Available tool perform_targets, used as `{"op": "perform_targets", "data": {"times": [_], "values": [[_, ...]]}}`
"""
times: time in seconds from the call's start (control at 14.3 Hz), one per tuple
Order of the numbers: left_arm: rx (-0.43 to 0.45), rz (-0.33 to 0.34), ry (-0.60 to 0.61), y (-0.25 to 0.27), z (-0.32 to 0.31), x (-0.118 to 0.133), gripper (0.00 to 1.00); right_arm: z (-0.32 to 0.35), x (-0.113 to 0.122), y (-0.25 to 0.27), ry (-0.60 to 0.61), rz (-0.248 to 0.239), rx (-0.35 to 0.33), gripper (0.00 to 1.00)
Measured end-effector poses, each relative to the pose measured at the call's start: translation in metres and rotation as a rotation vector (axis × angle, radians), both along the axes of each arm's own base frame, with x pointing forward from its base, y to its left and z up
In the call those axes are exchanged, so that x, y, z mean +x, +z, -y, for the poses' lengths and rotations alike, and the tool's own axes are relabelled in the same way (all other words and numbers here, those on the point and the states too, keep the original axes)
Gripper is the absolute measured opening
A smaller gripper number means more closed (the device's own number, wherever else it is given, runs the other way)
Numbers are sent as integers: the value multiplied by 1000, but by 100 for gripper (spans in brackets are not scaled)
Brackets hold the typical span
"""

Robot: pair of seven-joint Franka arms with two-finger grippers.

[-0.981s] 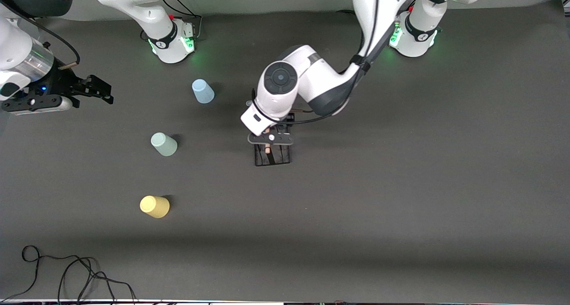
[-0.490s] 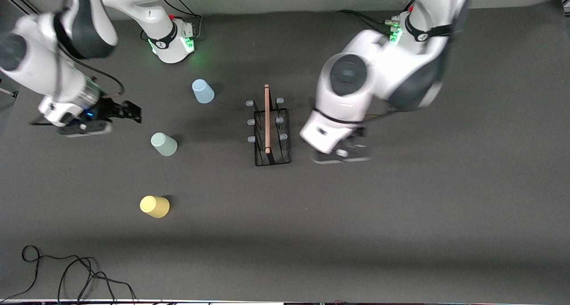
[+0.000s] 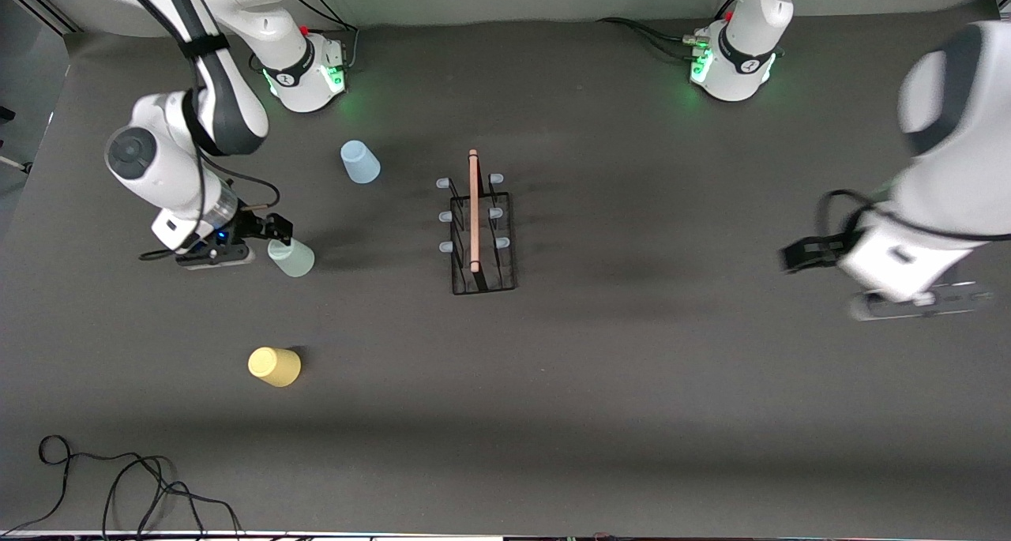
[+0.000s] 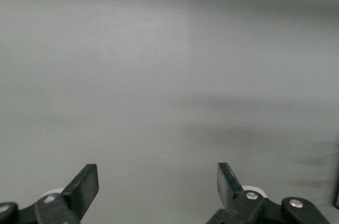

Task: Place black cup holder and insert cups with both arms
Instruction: 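Release the rack and withdraw the left gripper while the right gripper grasps the green cup, then carry the green cup with the right gripper onto a rack peg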

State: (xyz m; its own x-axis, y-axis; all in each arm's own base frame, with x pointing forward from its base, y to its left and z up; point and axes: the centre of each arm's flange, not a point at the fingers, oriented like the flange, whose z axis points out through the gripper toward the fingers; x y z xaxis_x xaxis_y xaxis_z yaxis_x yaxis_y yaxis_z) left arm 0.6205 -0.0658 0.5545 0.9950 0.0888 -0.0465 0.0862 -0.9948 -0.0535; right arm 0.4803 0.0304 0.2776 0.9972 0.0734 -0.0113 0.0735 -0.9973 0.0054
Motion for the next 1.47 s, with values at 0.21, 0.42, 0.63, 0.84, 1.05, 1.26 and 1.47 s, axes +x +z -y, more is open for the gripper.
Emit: {"op": "perform_targets", "data": {"times": [0.21, 0.42, 0.63, 0.84, 1.05, 1.26, 1.47], "values": [[6, 31, 30, -14, -42, -22, 100, 2, -7, -43, -3, -25, -9, 100], [12, 40, 58, -6, -58, -37, 100, 4, -10, -60, -7, -58, -15, 95], [12, 59, 68, -3, -67, -36, 100, 5, -9, -55, -15, -82, -16, 67], [12, 61, 68, -9, -68, -32, 100, 4, 12, -7, -25, -107, -12, 66], [18, 66, 79, -7, -75, -33, 100, 2, 37, 90, -79, -158, -13, 66], [25, 74, 80, -2, -75, -34, 100, -3, 46, 185, -188, -178, -21, 66], [24, 75, 72, -2, -70, -34, 100, -47, 33, 232, -334, -168, -19, 66]]}}
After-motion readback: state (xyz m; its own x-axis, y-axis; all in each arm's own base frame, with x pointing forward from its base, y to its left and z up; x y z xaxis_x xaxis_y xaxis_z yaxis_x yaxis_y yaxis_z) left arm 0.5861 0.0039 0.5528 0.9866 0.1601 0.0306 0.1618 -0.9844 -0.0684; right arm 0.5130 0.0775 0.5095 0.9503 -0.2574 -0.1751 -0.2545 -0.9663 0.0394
